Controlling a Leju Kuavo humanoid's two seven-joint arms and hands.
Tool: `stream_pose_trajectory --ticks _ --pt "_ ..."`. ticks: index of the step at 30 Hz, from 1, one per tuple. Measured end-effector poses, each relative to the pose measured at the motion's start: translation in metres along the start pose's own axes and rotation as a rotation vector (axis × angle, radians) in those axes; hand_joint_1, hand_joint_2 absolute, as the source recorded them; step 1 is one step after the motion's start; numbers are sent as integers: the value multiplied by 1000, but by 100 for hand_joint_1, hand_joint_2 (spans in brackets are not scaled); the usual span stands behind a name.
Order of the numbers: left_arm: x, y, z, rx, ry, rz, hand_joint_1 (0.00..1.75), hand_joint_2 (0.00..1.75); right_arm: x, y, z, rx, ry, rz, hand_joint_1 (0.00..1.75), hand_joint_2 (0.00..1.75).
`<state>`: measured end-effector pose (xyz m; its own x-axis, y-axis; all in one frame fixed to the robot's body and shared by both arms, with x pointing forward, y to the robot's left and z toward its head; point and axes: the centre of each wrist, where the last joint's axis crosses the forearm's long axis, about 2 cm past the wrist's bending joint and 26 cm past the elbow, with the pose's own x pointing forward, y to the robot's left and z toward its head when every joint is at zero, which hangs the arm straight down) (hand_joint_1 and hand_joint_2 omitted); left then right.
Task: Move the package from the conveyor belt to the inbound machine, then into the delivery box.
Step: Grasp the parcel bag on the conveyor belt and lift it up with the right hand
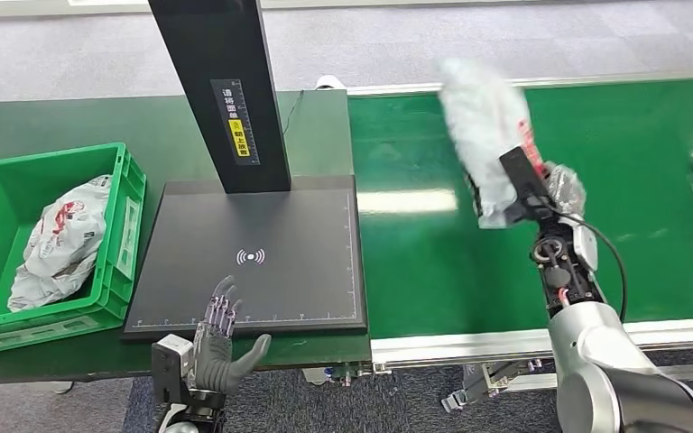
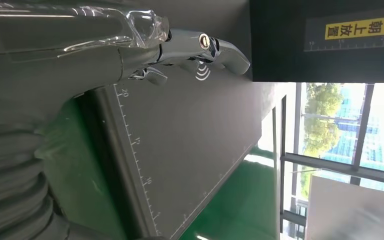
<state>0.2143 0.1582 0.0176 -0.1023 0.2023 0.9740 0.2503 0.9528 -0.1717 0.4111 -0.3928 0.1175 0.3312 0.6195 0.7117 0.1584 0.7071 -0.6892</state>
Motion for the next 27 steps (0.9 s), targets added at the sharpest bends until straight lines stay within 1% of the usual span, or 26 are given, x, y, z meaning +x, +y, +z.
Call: stream_pose_trajectory --ticks 2,4,8,13,15,17,19,20,22,24,27 --pt "0 -1 1 6 -1 -2 0 175 9 -10 -6 -144 -88 -107 175 175" --pt "0 -2 1 11 -2 -3 0 175 14 -16 -8 -227 -126 -173 175 175" --pt "0 -2 1 18 -4 -6 0 175 17 -19 -9 -305 -155 -240 175 175" --pt "0 -3 1 39 -12 -14 0 175 29 -22 -12 -452 -259 -338 175 175" --pt "0 -4 1 45 -14 -16 0 175 36 -23 -14 -479 -285 -371 175 175" --pt "0 -5 1 48 -15 -15 0 175 42 -23 -15 -473 -298 -399 175 175" --pt "0 -5 1 51 -15 -14 0 175 50 -16 -14 -397 -325 -430 175 175" --pt "0 -6 1 52 -15 -14 0 175 55 -9 -13 -335 -344 -444 175 175" --pt "0 -6 2 52 -15 -14 0 175 68 12 -7 -173 -379 -467 175 175" --pt "0 -6 2 49 -14 -13 0 175 80 44 6 28 -398 -483 175 175" --pt "1 -5 2 46 -11 -12 0 175 93 100 38 340 -389 -462 175 175"
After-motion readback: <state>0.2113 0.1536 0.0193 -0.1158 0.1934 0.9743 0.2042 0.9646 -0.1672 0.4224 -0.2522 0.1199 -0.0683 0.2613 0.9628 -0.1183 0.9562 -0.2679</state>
